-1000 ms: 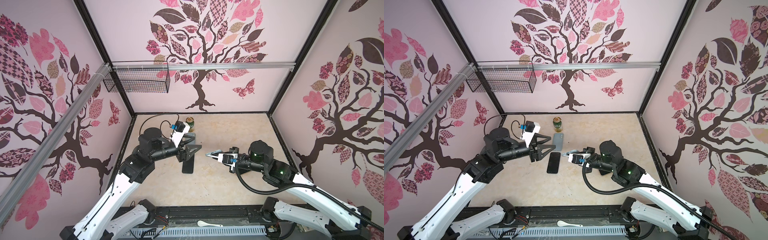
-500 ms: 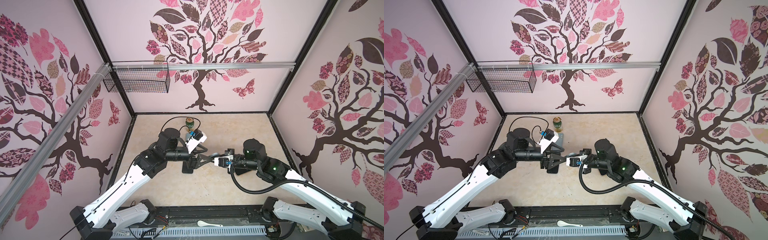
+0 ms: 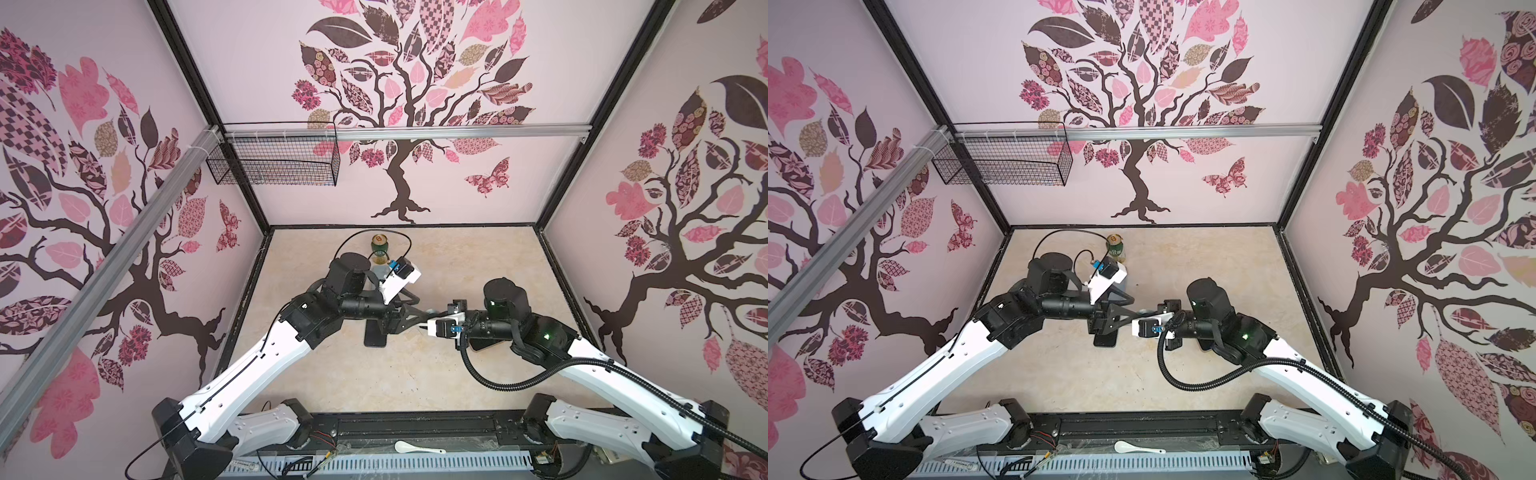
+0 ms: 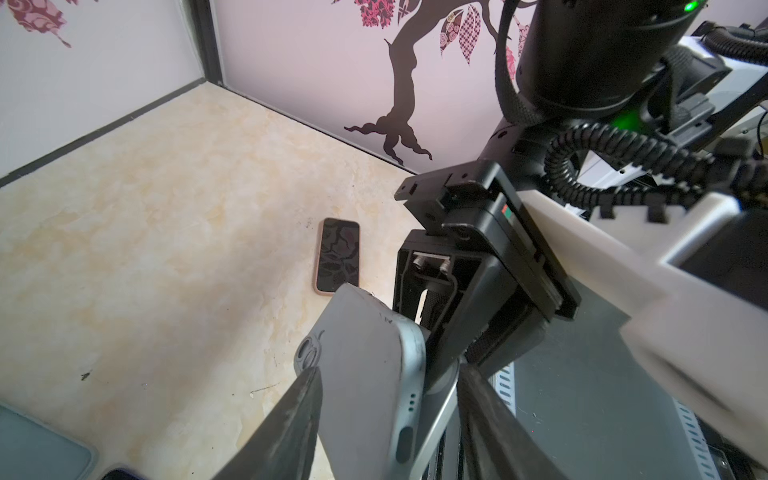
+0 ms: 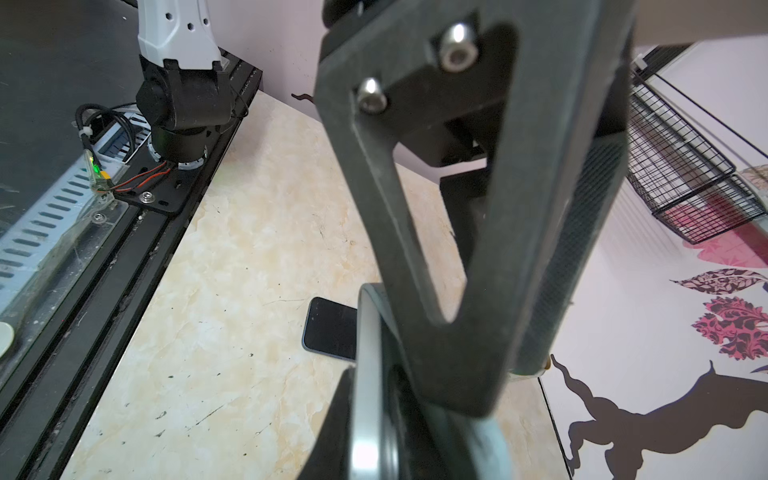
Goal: Take the phone out of the phone case
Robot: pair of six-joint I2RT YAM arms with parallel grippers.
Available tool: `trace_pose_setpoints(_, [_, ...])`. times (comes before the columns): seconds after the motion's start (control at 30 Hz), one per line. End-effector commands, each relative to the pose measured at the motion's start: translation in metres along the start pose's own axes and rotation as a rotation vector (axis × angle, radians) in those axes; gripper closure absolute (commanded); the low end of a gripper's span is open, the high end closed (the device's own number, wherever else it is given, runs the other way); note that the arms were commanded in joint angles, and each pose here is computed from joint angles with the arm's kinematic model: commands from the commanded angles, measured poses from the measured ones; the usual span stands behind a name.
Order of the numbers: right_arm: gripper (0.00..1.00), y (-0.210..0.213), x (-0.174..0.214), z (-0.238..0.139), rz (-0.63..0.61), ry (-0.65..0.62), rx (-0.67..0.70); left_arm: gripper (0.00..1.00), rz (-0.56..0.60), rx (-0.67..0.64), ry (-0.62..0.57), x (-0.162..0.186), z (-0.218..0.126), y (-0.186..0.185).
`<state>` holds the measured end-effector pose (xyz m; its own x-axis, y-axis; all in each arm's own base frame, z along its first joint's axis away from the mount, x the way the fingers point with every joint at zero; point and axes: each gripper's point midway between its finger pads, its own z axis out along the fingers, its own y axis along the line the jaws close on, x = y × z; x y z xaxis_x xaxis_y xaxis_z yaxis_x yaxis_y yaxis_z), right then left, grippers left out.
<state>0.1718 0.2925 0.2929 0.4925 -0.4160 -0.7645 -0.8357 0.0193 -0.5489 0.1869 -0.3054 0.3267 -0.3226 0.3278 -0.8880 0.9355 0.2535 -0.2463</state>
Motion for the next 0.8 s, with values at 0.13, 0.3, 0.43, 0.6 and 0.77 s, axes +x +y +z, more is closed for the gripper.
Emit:
trace_pose_setpoints(0.13, [1.0,-0.007,-0.015,-0.004,-0.035,-0.051,0.018,0.5,0.023,0.032,0.015,-0.002,0.001,-0.007])
trace_pose_setpoints(0.3, [1.0,-0.006,-0.018,-0.005,-0.038,-0.06,0.009,0.58,0.023,0.004,0.025,-0.001,0.002,-0.001])
trace_pose_setpoints(0.43, [1.0,-0.006,-0.02,-0.006,-0.035,-0.067,0.006,0.62,0.02,0.001,0.04,0.001,0.005,0.001])
trace_pose_setpoints(0.6, [1.0,-0.008,-0.02,-0.006,-0.039,-0.062,0.016,0.67,0.017,0.018,0.071,0.007,0.009,0.001])
trace_pose_setpoints(0.77, [1.0,-0.008,-0.018,-0.005,-0.036,-0.055,0.019,0.81,0.018,0.019,0.079,0.01,0.008,0.0])
